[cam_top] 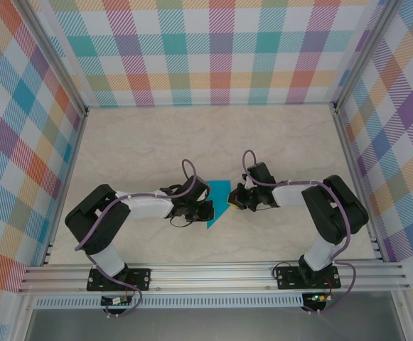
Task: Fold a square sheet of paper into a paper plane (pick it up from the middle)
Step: Third fold the triangle at the center of the table.
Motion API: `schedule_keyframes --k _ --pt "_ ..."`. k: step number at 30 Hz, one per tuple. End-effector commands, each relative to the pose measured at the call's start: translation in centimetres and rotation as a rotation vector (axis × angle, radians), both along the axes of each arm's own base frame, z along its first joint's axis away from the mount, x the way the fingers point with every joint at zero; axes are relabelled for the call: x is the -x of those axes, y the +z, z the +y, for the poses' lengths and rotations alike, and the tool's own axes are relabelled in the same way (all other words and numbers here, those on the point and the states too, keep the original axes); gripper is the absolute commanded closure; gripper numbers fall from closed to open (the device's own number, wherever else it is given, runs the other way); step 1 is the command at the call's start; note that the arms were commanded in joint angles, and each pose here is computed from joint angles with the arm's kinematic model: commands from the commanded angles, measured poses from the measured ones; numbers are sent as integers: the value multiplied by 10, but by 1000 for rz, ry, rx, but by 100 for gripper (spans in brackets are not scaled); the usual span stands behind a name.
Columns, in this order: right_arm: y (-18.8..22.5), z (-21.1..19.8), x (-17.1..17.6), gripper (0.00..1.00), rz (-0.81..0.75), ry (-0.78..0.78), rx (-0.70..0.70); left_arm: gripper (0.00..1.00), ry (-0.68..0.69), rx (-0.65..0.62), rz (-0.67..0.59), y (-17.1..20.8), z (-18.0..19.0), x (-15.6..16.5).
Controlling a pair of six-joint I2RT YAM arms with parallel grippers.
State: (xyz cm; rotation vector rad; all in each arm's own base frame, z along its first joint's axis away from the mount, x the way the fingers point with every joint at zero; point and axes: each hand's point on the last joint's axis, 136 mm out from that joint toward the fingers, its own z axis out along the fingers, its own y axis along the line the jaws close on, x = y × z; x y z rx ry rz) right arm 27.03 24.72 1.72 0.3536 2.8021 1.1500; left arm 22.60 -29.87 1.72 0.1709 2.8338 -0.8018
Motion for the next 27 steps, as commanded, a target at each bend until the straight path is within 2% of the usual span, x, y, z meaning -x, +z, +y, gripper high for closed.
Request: schedule_keyframes --k 1,10,14,19,27 --pt "5 -13 -3 95 -16 -22 28 94 4 -194 81 -34 43 26" --pt "-13 -18 6 97 34 -26 50 94 5 -190 80 -33 42 26" --pt "9 -16 1 96 -14 -20 32 94 4 -190 77 -31 42 25" --pt "43 -6 2 91 -87 11 -39 94 4 -181 72 -28 40 24" --pt "36 34 21 92 -38 102 -131 93 2 -167 68 -25 35 21"
